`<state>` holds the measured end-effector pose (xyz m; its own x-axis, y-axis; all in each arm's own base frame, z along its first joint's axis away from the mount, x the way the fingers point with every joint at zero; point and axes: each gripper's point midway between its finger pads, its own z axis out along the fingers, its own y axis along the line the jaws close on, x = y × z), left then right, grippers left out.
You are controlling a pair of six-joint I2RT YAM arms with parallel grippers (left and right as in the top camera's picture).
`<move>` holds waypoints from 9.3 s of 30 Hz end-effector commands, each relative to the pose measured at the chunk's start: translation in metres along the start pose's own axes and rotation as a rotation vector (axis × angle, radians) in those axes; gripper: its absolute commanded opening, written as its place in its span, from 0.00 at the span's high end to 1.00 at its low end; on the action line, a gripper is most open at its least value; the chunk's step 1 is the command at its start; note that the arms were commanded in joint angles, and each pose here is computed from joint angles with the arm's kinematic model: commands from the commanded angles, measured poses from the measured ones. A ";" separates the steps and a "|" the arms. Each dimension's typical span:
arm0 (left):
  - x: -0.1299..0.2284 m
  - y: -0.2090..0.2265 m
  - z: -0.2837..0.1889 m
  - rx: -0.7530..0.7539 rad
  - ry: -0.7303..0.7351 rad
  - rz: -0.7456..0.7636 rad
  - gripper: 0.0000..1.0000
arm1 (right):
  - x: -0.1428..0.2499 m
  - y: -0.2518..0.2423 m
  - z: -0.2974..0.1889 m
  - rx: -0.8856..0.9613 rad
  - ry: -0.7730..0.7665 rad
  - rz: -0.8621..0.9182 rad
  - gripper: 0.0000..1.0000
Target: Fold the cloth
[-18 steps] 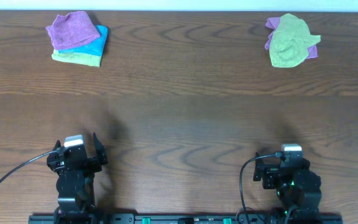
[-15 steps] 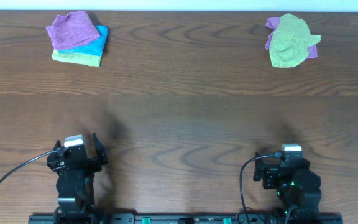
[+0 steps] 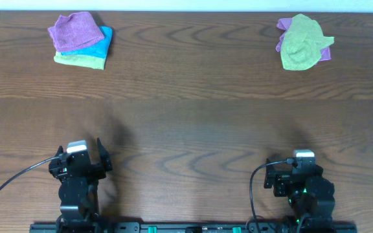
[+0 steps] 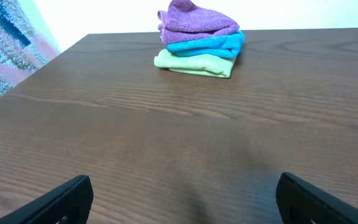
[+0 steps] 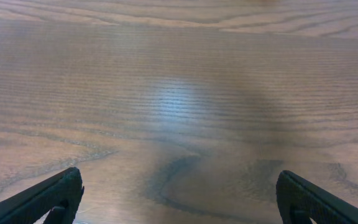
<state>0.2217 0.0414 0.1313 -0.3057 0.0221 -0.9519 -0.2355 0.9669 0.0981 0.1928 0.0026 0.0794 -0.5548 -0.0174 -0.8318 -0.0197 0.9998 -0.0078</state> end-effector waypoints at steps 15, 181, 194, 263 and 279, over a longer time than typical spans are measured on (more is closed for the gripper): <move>0.011 0.000 0.002 -0.002 0.031 0.012 0.05 | 0.003 0.000 0.002 0.000 0.001 -0.007 0.01; 0.011 0.000 0.002 -0.002 0.031 0.012 0.05 | -0.129 0.373 0.146 -0.906 0.482 -0.205 0.11; 0.011 0.000 0.002 -0.002 0.031 0.012 0.05 | -0.210 0.297 0.168 -0.686 0.397 -0.062 0.10; 0.011 0.000 0.002 -0.002 0.031 0.012 0.05 | -0.062 0.219 0.228 -0.501 0.811 -0.096 0.99; 0.011 0.000 0.002 -0.002 0.031 0.012 0.05 | -0.112 0.097 0.251 -0.264 0.715 0.067 0.99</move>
<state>0.2217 0.0414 0.1314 -0.3054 0.0221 -0.9520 -0.2351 0.9670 0.0978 0.4558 0.1159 0.0124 -0.9728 -0.0677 -0.2216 -0.1252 0.9583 0.2569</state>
